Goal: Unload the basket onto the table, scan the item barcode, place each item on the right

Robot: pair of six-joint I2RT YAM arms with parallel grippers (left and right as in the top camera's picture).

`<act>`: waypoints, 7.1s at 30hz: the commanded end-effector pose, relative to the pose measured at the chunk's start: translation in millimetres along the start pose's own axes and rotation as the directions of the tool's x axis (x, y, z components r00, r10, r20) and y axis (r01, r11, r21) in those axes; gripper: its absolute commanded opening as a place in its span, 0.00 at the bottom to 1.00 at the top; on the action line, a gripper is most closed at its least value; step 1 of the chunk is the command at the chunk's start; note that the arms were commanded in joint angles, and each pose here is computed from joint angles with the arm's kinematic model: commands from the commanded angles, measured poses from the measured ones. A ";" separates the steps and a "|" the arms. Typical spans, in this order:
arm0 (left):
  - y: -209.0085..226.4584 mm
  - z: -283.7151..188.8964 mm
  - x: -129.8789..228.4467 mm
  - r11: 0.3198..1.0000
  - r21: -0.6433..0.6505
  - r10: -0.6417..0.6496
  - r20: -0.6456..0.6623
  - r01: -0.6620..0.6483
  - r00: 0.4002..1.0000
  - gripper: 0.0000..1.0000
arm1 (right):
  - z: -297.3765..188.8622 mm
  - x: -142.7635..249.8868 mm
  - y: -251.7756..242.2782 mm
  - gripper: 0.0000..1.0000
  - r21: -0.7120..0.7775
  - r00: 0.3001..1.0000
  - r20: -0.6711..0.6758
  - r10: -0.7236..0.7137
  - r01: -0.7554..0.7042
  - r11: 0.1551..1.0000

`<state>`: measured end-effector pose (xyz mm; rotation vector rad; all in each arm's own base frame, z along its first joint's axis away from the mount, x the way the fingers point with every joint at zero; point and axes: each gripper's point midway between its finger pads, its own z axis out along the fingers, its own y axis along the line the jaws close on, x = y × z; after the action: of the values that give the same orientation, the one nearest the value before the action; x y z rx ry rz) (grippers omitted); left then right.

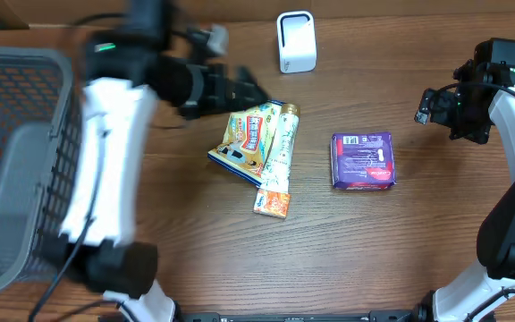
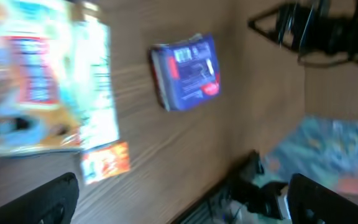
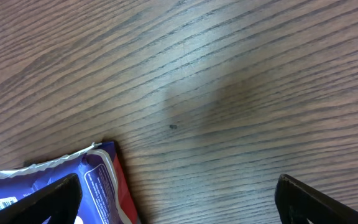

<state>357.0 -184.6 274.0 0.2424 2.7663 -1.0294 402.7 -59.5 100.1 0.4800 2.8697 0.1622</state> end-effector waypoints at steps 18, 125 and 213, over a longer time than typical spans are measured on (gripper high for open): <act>-14.3 255.7 63.7 1.000 0.024 0.017 -0.441 -0.007 0.897 0.78 | -14.5 -13.6 1.8 1.00 -0.001 0.998 0.056 -0.001 0.001 1.000; 36.8 315.6 56.0 0.956 -0.114 -0.292 -0.281 0.270 0.914 0.04 | -14.5 -13.6 1.8 1.00 -0.001 0.998 0.056 -0.001 0.001 1.000; -24.1 98.1 -4.1 0.842 -0.493 0.172 -0.137 -0.218 0.975 1.00 | -14.5 -13.7 1.8 1.00 -0.001 0.998 0.056 -0.001 0.001 1.000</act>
<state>341.0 -295.6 185.8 0.5877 2.9524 -0.1891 402.7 -59.5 100.1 0.4800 2.8697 0.1622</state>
